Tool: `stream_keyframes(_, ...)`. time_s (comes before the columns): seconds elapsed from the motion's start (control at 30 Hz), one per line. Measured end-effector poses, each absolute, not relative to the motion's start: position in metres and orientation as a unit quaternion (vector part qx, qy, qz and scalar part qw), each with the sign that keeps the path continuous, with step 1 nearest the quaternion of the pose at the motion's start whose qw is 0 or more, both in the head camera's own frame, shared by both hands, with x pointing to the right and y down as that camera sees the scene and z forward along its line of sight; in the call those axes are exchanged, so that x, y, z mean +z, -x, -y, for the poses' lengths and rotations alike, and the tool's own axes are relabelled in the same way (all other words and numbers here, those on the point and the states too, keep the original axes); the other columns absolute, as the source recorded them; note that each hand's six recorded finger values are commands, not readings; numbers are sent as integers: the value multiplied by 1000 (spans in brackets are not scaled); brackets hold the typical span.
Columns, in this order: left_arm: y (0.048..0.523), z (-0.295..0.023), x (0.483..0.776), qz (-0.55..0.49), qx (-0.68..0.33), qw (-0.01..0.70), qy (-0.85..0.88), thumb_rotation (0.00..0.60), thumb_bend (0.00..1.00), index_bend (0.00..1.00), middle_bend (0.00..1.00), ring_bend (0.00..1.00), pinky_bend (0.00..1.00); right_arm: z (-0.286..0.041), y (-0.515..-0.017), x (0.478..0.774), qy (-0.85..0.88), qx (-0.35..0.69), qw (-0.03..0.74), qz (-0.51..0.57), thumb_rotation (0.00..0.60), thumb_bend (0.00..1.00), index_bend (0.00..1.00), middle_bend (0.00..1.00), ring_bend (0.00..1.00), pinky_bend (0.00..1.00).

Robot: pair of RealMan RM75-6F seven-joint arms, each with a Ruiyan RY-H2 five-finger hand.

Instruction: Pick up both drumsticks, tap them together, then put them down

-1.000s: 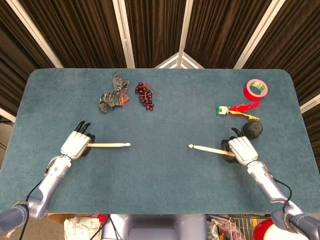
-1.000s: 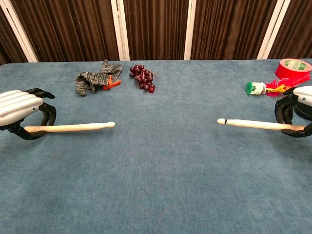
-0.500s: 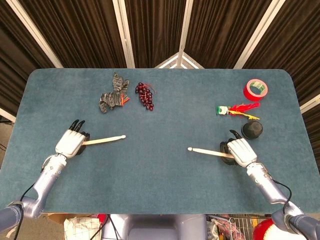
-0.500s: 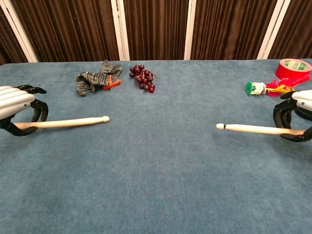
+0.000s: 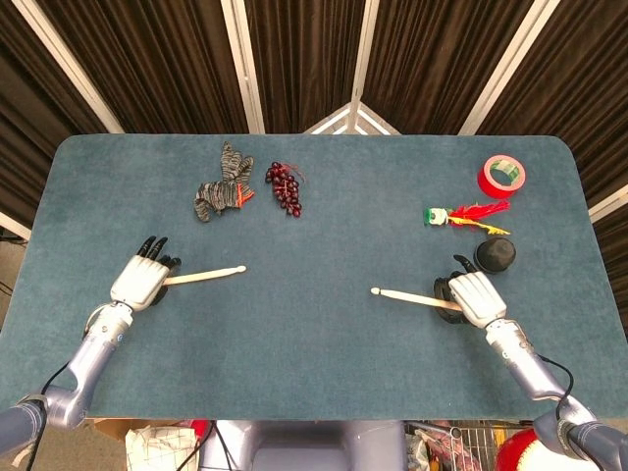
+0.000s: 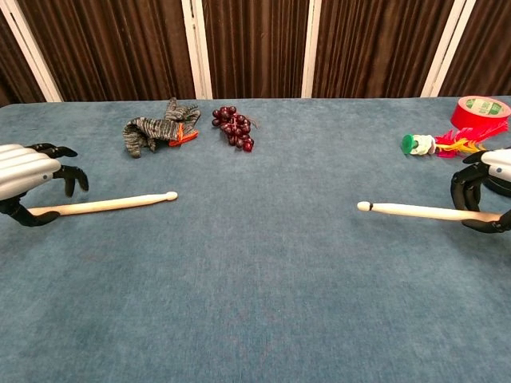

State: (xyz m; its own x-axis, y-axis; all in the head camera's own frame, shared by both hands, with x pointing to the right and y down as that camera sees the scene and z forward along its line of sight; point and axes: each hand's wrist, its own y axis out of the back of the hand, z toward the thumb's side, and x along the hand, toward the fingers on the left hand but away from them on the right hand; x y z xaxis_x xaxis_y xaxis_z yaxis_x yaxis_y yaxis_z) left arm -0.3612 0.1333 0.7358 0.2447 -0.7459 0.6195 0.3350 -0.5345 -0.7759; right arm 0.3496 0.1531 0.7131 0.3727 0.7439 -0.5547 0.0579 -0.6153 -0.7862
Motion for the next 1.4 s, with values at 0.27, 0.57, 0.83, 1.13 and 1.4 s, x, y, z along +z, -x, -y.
stream_keyframes(0.27,371,-113,707,-212,-588,451,637,600,524,163,195,0,0,-150,-354,712,752,494,348,264,600,505,755,624,466,91)
stream_keyframes(0.57,394,-94,673,-262,-593,439,622,600,516,152,182,0,0,-150,-361,719,751,513,333,249,600,424,500,442,368,54)
stream_keyframes(0.83,406,-90,662,-280,-598,425,619,600,507,146,174,0,0,-153,-363,724,739,546,317,233,600,319,338,318,309,52)
stream_keyframes(1.13,417,-87,645,-303,-592,423,615,600,507,145,148,0,0,-151,-365,716,726,567,308,239,600,308,252,235,271,52)
stream_keyframes(1.4,430,-107,599,-326,-603,430,588,600,497,148,105,0,0,-149,-358,672,726,544,292,302,600,308,249,205,199,52)
